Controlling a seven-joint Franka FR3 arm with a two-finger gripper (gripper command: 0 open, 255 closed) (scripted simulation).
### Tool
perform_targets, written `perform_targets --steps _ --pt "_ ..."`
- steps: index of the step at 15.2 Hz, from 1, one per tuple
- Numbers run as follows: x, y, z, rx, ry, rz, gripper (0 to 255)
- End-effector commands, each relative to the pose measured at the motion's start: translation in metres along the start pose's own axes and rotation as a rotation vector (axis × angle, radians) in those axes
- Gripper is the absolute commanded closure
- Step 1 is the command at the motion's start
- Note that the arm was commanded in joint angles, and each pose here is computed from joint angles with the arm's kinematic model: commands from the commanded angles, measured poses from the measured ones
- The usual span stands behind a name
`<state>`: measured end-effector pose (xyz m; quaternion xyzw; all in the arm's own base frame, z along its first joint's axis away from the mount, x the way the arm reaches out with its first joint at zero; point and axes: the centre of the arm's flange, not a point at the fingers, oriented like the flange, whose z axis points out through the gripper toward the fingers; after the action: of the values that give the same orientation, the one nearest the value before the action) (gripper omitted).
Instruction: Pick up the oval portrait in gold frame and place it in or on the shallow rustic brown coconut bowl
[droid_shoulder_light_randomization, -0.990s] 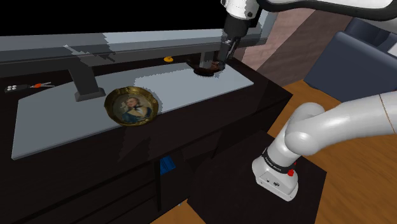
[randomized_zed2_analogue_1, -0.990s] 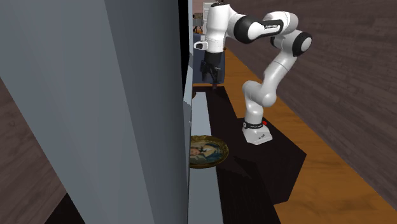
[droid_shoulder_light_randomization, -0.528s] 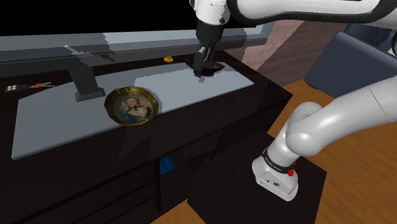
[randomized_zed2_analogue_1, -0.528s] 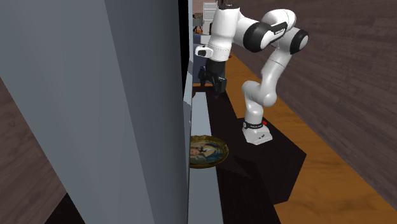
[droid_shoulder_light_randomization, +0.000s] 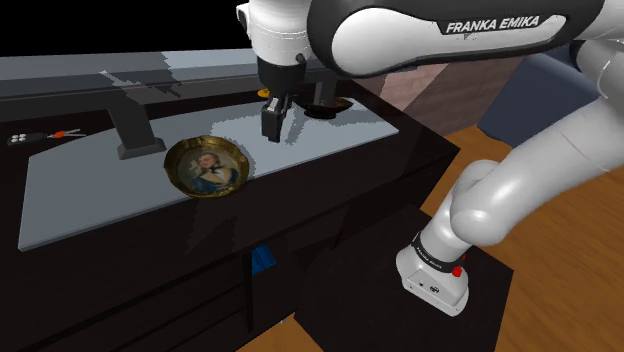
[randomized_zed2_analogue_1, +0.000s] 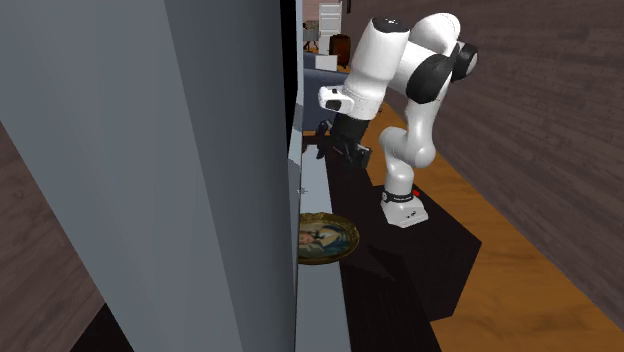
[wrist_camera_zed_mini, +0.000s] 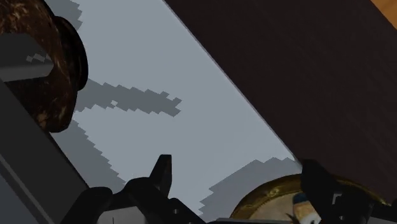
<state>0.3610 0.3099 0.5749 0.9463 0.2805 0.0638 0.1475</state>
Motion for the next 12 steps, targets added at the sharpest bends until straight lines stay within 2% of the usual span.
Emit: perform_targets --steps 1,12 --pt "0.016 -0.028 -0.004 -0.027 0.009 -0.041 0" --pt "0.076 -0.177 0.006 -0.176 0.049 -0.265 0"
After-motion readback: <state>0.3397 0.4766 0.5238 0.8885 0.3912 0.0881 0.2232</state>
